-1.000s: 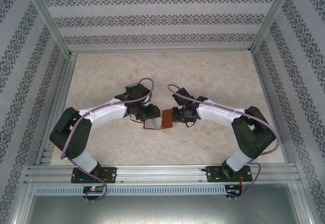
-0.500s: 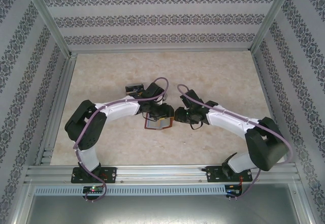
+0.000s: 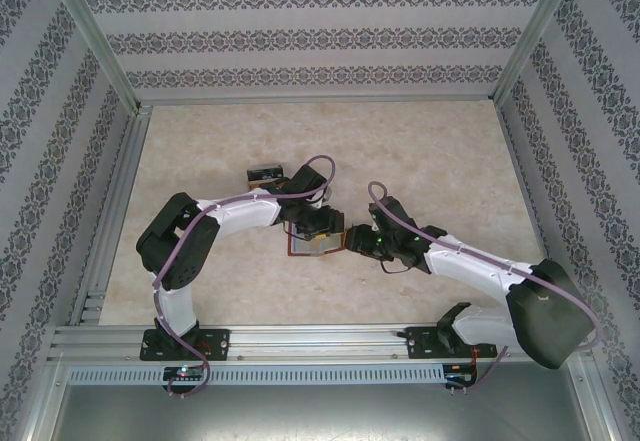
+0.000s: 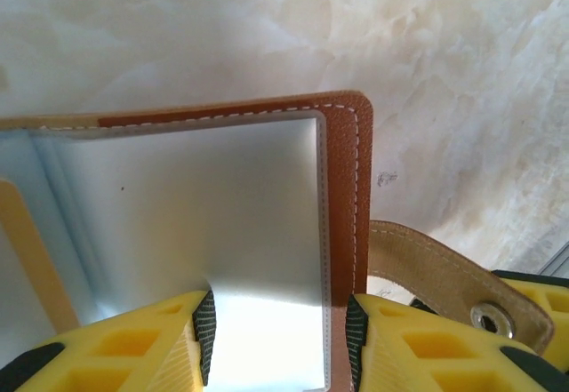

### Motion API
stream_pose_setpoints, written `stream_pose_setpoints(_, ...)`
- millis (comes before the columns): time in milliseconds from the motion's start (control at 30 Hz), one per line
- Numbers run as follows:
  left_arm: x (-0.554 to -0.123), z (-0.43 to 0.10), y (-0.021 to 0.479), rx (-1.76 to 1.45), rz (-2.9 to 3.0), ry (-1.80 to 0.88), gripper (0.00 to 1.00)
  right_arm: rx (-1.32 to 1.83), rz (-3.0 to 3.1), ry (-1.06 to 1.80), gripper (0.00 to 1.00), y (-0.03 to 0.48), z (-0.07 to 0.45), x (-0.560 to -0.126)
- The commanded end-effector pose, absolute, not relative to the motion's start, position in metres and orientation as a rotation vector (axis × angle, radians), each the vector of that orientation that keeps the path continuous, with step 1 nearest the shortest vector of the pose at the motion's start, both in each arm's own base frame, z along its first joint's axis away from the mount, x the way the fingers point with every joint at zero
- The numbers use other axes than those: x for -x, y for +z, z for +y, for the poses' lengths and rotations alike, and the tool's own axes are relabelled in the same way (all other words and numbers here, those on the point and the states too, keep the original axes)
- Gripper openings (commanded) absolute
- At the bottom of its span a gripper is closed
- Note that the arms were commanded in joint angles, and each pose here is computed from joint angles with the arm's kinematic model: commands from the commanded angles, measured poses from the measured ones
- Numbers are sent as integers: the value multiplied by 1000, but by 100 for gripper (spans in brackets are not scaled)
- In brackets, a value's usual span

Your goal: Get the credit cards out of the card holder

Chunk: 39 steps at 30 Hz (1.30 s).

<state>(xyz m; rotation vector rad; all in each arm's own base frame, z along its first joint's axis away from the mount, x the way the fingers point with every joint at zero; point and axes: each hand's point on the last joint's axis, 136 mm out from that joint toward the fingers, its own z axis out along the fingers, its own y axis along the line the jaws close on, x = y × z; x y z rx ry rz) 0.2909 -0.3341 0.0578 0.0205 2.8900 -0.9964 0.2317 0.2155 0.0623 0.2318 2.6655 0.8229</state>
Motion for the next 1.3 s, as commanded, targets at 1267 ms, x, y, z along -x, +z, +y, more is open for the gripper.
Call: stream_pose_setpoints(1267, -272, -247, 58, 95, 2863, -624, 26, 10, 2636, 523, 50, 133, 224, -250)
